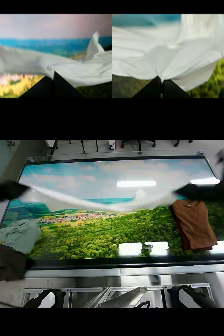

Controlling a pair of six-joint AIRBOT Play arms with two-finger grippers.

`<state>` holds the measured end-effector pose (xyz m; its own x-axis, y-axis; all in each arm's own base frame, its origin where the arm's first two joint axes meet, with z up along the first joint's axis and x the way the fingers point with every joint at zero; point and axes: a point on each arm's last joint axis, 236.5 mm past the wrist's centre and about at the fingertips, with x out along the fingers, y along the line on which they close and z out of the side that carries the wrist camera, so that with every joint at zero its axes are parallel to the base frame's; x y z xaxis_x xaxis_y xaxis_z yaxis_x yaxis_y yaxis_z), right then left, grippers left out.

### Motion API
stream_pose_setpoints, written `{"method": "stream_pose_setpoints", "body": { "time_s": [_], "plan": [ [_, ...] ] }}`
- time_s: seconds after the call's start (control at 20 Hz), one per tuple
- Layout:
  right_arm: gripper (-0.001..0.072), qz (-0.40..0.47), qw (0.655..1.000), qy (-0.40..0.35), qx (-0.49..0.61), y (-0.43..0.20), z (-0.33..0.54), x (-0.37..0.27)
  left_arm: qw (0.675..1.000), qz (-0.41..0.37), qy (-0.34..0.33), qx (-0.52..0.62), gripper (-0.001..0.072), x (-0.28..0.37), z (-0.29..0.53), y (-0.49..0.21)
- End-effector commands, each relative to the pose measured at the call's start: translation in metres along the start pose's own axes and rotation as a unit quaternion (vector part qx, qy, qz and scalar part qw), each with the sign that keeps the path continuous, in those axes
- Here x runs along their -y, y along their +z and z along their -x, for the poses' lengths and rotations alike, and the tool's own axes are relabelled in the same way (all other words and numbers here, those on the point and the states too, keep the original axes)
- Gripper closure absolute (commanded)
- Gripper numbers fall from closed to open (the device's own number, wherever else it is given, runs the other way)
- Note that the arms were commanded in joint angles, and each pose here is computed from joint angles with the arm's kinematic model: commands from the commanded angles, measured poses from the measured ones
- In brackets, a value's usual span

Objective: Fold the shirts.

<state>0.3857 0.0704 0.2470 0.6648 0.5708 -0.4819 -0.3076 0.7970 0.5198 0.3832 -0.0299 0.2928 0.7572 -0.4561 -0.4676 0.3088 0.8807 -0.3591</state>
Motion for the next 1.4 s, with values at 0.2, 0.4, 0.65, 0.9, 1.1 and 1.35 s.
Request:
{"method": "stream_pose_setpoints", "body": {
  "time_s": [0.2,0.4,0.65,0.9,1.1,1.35],
  "plan": [
    [0.0691,0.336,0.813,-0.087,0.467,0.092,0.33,-0.279,0.879,-0.19,0.032,0.437,0.069,0.226,0.288,0.127],
    [0.0691,0.311,0.842,-0.136,0.42,0.101,0.305,-0.235,0.898,-0.156,0.103,0.398,0.069,0.185,0.277,0.124],
    [0.0692,0.203,0.946,-0.092,0.236,0.108,0.164,-0.125,0.985,-0.042,0.093,0.137,0.069,0.064,0.122,0.084],
    [0.0692,0.041,0.996,-0.057,0.054,0.036,-0.016,0.013,0.989,0.084,0.009,-0.122,0.0689,-0.045,-0.074,-0.048],
    [0.0692,-0.072,0.992,-0.097,-0.036,-0.061,-0.142,0.115,0.959,0.147,0.034,-0.241,0.0689,-0.118,-0.192,-0.173],
    [0.0693,-0.173,0.974,-0.12,-0.079,-0.114,-0.221,0.194,0.934,0.217,0.058,-0.279,0.0689,-0.196,-0.261,-0.224]
  ]
}}
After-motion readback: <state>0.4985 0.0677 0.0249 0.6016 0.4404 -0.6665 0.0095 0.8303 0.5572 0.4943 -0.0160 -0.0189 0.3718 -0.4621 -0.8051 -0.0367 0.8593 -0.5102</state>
